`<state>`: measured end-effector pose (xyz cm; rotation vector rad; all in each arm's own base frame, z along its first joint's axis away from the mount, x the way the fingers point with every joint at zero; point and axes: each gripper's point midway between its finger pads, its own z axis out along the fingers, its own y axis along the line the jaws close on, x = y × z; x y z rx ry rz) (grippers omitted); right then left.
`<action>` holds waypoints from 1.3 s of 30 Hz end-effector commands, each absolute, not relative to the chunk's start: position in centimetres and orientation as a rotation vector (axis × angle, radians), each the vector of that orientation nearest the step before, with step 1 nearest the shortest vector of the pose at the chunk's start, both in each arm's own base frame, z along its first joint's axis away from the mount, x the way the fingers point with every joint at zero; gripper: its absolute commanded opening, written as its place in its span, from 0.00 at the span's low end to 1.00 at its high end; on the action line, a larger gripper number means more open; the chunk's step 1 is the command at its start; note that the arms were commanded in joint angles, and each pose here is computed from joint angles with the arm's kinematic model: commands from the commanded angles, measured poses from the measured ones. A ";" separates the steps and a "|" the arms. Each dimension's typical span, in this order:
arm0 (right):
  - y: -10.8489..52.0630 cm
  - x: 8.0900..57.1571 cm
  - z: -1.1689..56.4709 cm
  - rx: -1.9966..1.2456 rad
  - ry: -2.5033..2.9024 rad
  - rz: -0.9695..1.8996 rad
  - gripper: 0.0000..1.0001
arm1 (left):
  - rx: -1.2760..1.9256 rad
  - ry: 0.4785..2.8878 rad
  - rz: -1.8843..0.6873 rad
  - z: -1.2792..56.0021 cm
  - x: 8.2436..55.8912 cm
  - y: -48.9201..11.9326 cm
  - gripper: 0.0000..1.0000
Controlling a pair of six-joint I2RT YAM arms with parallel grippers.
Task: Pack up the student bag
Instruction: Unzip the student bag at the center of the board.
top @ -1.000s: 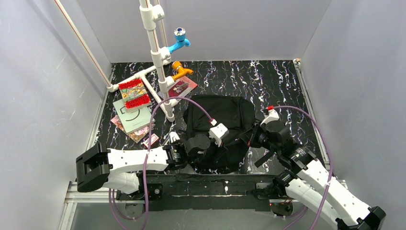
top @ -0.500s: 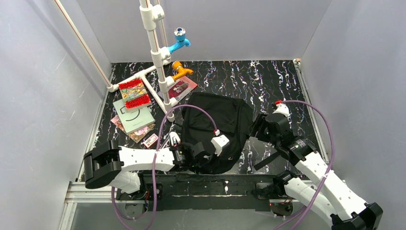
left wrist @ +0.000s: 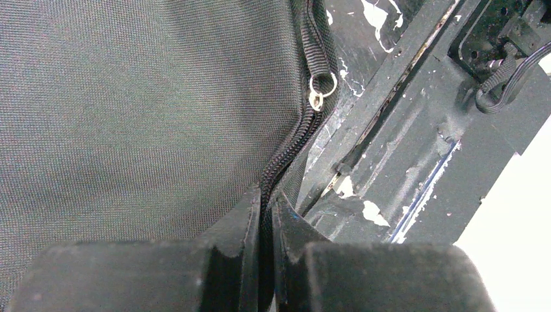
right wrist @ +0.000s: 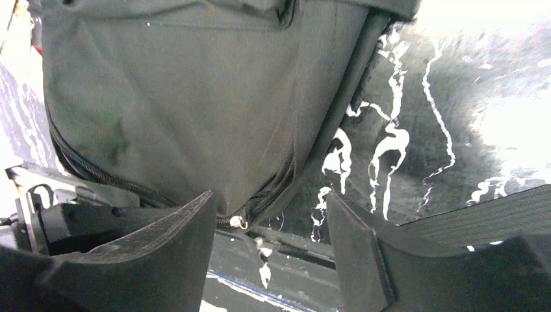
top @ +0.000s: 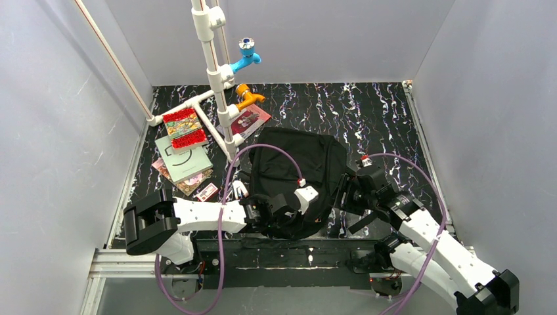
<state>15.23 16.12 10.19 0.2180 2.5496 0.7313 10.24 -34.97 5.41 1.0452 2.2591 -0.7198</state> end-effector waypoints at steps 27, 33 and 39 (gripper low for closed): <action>18.8 16.5 9.7 0.096 2.368 0.610 0.01 | 1.051 2.277 -0.790 6.4 9.1 -35.1 0.00; 16.3 19.4 13.0 0.177 2.163 0.500 0.01 | 1.027 2.273 -0.760 6.2 9.3 -34.1 0.00; 13.7 22.9 15.3 0.197 2.086 0.303 0.01 | 1.018 2.271 -0.754 6.2 9.3 -33.5 0.00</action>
